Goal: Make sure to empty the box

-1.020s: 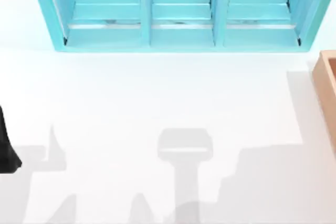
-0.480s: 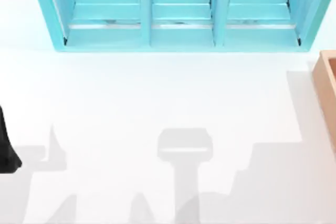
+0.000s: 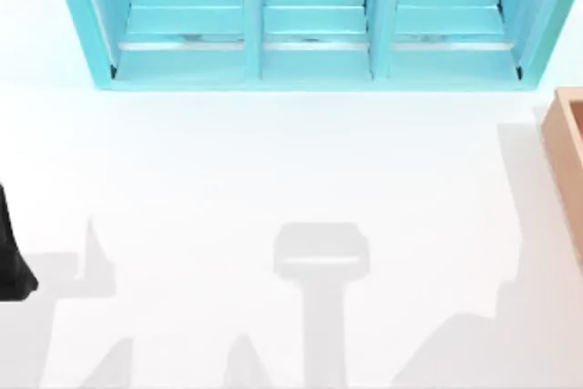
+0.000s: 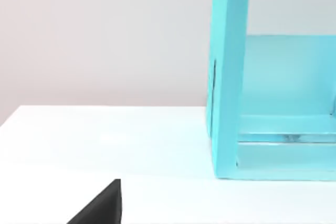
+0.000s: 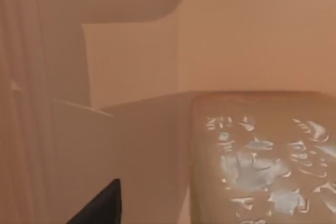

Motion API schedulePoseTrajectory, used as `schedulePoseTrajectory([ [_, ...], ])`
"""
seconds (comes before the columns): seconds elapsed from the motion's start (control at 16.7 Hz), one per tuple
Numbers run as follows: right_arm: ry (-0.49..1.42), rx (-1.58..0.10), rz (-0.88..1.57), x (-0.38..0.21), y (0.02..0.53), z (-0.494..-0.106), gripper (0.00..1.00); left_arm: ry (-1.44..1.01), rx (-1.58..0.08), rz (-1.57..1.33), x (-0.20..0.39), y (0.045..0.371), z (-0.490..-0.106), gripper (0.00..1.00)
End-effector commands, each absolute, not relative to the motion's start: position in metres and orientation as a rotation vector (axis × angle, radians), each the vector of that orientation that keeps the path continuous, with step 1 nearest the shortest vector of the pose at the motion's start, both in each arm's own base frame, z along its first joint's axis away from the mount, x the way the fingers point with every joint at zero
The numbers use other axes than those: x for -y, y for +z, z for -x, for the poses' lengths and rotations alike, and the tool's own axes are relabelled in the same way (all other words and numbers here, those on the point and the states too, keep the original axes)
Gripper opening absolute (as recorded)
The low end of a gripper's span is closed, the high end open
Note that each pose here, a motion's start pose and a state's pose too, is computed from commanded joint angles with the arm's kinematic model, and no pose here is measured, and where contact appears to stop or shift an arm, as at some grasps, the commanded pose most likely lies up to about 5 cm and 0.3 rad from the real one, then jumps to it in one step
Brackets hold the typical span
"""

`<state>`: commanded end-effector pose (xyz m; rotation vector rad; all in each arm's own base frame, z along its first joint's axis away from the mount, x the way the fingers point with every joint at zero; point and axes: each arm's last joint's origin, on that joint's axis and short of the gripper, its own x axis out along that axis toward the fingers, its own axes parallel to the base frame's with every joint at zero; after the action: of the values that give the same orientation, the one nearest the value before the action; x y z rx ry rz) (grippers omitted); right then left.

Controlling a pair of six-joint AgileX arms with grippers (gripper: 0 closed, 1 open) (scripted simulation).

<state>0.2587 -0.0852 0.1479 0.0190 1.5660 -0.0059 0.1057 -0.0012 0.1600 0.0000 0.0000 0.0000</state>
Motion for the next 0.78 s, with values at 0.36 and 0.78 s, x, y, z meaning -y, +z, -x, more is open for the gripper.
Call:
schedulePoseTrajectory([
  [0.36,-0.005,-1.569,-0.02,0.0848,0.1423,-0.2575,0.92,0.0,0.0,0.0,0.0012,0.16,-0.1057,1.0],
  [0.78,-0.005,-1.569,-0.02,0.0848,0.1423,-0.2575,0.4,0.0,0.0,0.0,0.0012,0.16,-0.1057,1.0],
])
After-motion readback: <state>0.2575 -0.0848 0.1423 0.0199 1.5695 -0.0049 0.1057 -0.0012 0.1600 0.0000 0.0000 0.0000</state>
